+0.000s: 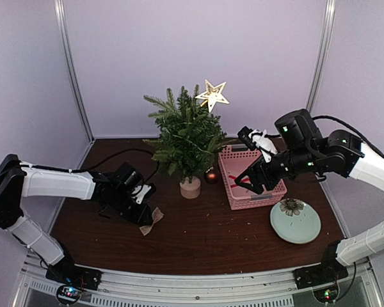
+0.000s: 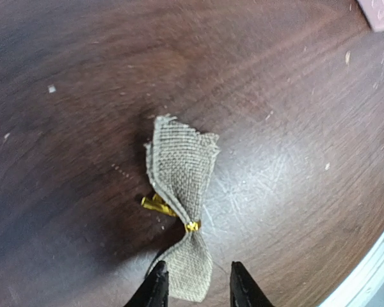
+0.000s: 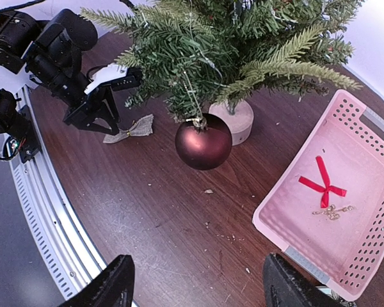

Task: Decorate the small christmas tree

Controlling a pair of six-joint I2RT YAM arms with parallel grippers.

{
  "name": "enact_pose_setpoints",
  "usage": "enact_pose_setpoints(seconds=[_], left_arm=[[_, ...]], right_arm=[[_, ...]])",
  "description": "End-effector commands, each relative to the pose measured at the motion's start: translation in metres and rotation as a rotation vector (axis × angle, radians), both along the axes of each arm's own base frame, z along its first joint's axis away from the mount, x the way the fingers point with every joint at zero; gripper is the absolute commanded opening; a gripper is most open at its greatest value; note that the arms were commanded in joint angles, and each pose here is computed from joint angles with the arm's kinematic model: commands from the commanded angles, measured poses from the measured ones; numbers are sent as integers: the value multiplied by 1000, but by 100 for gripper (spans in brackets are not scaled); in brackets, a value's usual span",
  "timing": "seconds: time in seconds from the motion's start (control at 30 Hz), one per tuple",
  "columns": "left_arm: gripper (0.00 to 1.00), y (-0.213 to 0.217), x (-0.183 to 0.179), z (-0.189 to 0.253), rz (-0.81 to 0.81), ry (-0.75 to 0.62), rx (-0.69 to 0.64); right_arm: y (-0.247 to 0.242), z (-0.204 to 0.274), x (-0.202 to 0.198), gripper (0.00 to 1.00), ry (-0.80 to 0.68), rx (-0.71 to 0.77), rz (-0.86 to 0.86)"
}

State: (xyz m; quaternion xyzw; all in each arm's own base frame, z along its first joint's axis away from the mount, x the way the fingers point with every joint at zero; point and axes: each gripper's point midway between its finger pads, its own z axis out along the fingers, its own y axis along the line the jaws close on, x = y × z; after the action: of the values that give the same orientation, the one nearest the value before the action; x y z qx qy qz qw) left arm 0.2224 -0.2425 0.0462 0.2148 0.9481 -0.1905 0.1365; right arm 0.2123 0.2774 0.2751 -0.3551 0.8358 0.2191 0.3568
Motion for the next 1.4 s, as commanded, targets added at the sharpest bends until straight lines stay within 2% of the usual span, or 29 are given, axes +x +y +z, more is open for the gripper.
enact_pose_setpoints(seconds=[0.0, 0.23, 0.5, 0.83, 0.93, 1.03, 1.37], left_arm=[[32, -7, 4, -4, -141, -32, 26], [27, -3, 12, -12, -191, -64, 94], [19, 8, -2, -27, -226, -34, 131], [17, 4, -21, -56, -259, -7, 216], [9, 4, -22, -60, -221, 3, 228], [0, 4, -19, -50, -154, -23, 187], [0, 24, -25, -20, 7, -73, 123]], right_arm=[[-5, 0, -1, 71, 12, 13, -16], [-7, 0, 0, 71, 18, 12, -21], [-8, -3, 4, 70, 23, 7, -28], [-9, -8, 12, 70, 38, 4, -45], [-9, -8, 13, 70, 41, 3, -46], [-9, -9, 14, 70, 39, -6, -49], [-3, -6, 19, 69, 32, 4, -41]])
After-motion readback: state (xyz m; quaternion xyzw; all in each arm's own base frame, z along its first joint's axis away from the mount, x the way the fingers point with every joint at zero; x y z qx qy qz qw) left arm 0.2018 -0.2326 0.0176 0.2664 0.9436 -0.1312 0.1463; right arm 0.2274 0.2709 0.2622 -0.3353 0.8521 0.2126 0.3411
